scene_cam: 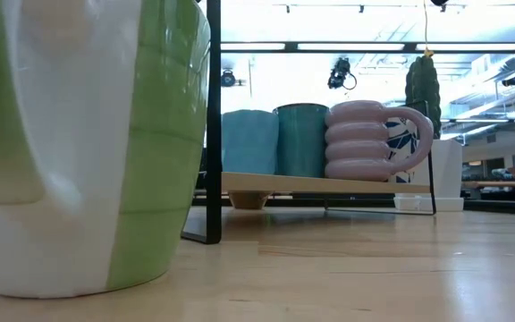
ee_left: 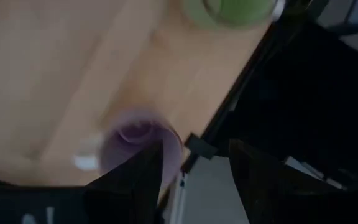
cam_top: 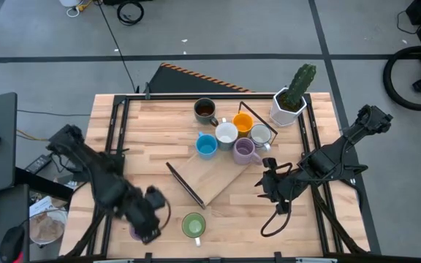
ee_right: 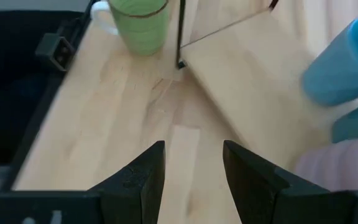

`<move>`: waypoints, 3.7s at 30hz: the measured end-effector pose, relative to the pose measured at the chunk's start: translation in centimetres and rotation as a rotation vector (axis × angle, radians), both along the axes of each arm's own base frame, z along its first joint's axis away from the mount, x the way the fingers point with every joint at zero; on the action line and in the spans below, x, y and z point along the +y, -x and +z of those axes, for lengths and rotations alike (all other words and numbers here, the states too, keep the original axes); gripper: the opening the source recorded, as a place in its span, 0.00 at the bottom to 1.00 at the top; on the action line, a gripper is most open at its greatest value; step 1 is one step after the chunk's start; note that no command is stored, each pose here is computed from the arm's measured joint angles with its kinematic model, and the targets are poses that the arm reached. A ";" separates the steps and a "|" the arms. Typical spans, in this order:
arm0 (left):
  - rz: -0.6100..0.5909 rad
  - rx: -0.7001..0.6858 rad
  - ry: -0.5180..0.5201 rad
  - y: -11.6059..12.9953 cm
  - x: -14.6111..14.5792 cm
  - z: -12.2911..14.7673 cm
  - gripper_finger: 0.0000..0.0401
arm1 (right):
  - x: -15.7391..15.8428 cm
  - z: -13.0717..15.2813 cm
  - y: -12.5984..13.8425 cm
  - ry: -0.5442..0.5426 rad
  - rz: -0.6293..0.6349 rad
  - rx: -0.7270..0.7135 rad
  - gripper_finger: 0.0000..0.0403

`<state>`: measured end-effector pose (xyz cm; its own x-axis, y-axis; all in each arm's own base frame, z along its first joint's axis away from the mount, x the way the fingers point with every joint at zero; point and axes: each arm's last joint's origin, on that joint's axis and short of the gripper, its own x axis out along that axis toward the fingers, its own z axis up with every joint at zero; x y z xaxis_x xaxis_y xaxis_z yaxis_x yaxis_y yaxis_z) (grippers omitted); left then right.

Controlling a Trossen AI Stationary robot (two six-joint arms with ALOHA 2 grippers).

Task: Place coffee mugs
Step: Put the purple mug on the shelf

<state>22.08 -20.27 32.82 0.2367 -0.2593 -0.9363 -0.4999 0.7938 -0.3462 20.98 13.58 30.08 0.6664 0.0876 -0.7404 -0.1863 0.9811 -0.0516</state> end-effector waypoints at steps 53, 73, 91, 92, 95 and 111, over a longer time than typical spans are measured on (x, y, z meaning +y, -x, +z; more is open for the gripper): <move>-0.068 0.278 -0.207 1.2 -7.9 -4.4 0.35 | -7.0 1.4 -4.8 0.133 0.110 -0.186 0.42; -0.233 0.148 -0.435 4.2 -9.8 -5.4 0.59 | -7.0 1.4 -4.7 0.125 0.111 -0.177 0.42; -0.463 0.190 -0.573 3.9 -12.1 -10.2 0.47 | -6.9 1.4 -4.7 0.115 0.126 -0.177 0.42; -0.461 0.192 -0.575 3.8 -12.2 -10.3 0.45 | -6.9 1.4 -4.7 0.114 0.126 -0.177 0.42; -0.459 0.196 -0.578 3.6 -12.3 -10.8 0.39 | -6.9 1.4 -4.7 0.114 0.126 -0.177 0.42; -0.447 0.187 -0.556 2.1 -12.0 -11.2 0.05 | -6.9 1.4 -4.7 0.120 0.132 -0.179 0.42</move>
<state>19.96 -32.27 21.60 0.0433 0.2312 -0.9719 -0.0993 0.9690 0.2261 25.68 6.65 31.45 0.7762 0.1011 -0.6223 -0.2900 0.9337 -0.2101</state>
